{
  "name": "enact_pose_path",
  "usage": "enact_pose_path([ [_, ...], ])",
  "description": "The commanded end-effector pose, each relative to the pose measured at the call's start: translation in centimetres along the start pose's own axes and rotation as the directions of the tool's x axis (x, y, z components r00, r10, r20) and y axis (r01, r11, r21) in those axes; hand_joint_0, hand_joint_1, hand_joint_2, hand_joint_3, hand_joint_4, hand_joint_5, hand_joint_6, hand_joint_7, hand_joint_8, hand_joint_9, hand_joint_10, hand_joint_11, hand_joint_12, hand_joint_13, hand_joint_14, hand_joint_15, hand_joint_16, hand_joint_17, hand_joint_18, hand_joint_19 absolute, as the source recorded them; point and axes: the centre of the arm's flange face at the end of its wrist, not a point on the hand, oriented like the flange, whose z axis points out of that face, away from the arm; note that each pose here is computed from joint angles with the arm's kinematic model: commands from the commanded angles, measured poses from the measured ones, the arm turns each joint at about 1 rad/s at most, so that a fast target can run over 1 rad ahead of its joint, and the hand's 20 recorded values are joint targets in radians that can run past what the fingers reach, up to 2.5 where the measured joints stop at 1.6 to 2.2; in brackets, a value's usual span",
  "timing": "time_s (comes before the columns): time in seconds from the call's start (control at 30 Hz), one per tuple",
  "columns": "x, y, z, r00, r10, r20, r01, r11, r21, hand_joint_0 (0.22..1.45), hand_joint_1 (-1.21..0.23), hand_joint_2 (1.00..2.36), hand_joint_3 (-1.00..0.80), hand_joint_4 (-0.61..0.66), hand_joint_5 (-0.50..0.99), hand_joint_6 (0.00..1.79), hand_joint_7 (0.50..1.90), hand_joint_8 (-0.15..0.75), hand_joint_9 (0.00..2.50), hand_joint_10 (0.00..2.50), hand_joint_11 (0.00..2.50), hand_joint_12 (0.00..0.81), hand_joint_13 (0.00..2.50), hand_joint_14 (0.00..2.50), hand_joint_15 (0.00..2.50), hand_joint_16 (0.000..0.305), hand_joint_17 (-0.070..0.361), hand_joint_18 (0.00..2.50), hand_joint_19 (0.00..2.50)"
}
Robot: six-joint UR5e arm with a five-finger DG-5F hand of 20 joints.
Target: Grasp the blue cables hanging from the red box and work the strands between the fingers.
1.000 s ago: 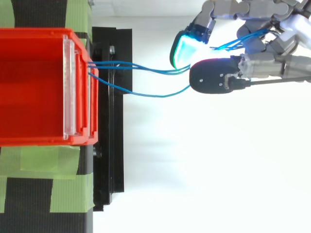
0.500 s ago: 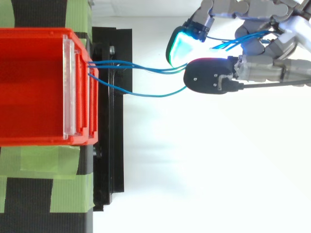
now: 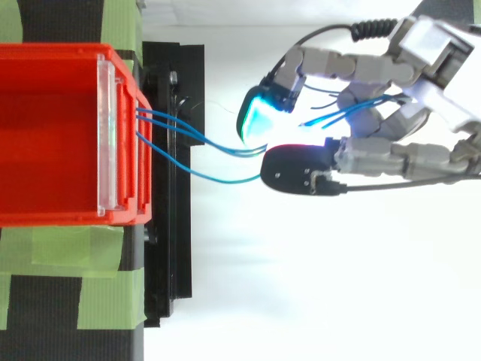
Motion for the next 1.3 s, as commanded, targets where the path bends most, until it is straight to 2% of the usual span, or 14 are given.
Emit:
enact_pose_path([
  [0.0,1.1,-0.1,-0.2,0.9999,0.003,-0.014,-0.003,1.0,-0.008,1.1,-0.71,1.0,0.37,0.24,0.6,0.01,1.45,0.532,1.78,2.5,2.5,0.684,1.96,2.5,1.71,0.243,0.182,2.5,0.6],
  [0.2,2.2,0.3,-0.7,0.9996,0.004,-0.03,-0.004,0.9999,-0.017,1.11,-0.71,1.0,0.39,0.23,0.6,0.0,1.48,0.532,1.78,2.5,2.5,0.684,1.96,2.5,1.71,0.243,0.182,2.5,0.6],
  [0.23,2.4,0.2,-0.8,0.9995,0.001,-0.032,-0.001,0.9999,-0.014,1.11,-0.72,1.0,0.39,0.23,0.61,0.0,1.48,0.532,1.78,2.5,2.5,0.684,1.96,2.5,1.71,0.243,0.182,2.5,0.6],
  [0.3,4.0,-1.3,-1.2,0.9983,-0.008,-0.057,0.008,1.0,0.002,1.11,-0.72,1.0,0.39,0.22,0.61,0.0,1.49,0.532,1.78,2.5,2.5,0.684,1.96,2.5,1.71,0.243,0.182,2.5,0.6],
  [0.4,4.9,-2.1,-1.3,0.9975,0.004,-0.071,-0.003,0.9999,0.012,1.11,-0.72,1.0,0.4,0.22,0.61,0.0,1.5,0.532,1.78,2.5,2.5,0.684,1.96,2.5,1.71,0.243,0.182,2.5,0.6],
  [0.6,5.0,-1.8,-1.1,0.9979,0.033,-0.056,-0.033,0.9994,-0.006,1.03,-0.77,1.08,0.37,0.19,0.55,0.08,1.49,0.532,1.78,2.5,2.5,0.684,1.96,2.5,1.71,0.243,0.182,2.5,0.6],
  [0.7,5.0,-1.9,-1.2,0.9977,0.031,-0.06,-0.031,0.9995,0.0,0.83,-0.76,1.31,0.21,0.21,0.53,0.14,1.44,0.532,1.78,2.5,2.5,0.684,1.96,2.5,1.71,0.243,0.182,2.5,0.6],
  [0.8,4.8,-2.2,-1.3,0.9976,0.019,-0.066,-0.018,0.9997,0.016,0.79,-0.72,1.38,0.16,0.23,0.62,0.01,1.42,0.532,1.78,2.5,2.5,0.684,1.96,2.5,1.71,0.243,0.182,2.5,0.6],
  [0.83,4.7,-2.3,-1.3,0.9976,0.015,-0.068,-0.014,0.9997,0.021,0.88,-0.68,1.29,0.24,0.25,0.64,0.01,1.38,0.532,1.78,2.5,2.5,0.684,1.96,2.5,1.71,0.243,0.182,2.5,0.6],
  [0.93,4.6,-2.4,-1.3,0.9974,0.014,-0.07,-0.013,0.9997,0.022,1.01,-0.64,1.23,0.3,0.23,0.7,0.02,1.37,0.532,1.78,2.5,2.5,0.684,1.96,2.5,1.71,0.243,0.182,2.5,0.6],
  [1.1,4.6,-2.4,-1.3,0.9973,0.014,-0.072,-0.013,0.9997,0.021,1.09,-0.65,1.17,0.34,0.24,0.72,0.01,1.41,0.532,1.78,2.5,2.5,0.684,1.96,2.5,1.71,0.243,0.182,2.5,0.6],
  [1.13,4.5,-2.4,-1.2,0.9974,0.014,-0.07,-0.012,0.9997,0.022,1.02,-0.66,1.23,0.27,0.26,0.72,0.02,1.4,0.532,1.78,2.5,2.5,0.684,1.96,2.5,1.71,0.243,0.182,2.5,0.6],
  [1.17,4.5,-2.4,-1.2,0.9974,0.014,-0.07,-0.012,0.9997,0.022,0.93,-0.66,1.37,0.17,0.27,0.72,0.02,1.38,0.532,1.78,2.5,2.5,0.684,1.96,2.5,1.71,0.243,0.182,2.5,0.6],
  [1.27,4.5,-2.6,-1.3,0.997,0.001,-0.077,0.001,0.9995,0.031,0.82,-0.66,1.47,0.09,0.31,0.69,0.02,1.33,0.532,1.78,2.5,2.5,0.684,1.96,2.5,1.71,0.243,0.182,2.5,0.6],
])
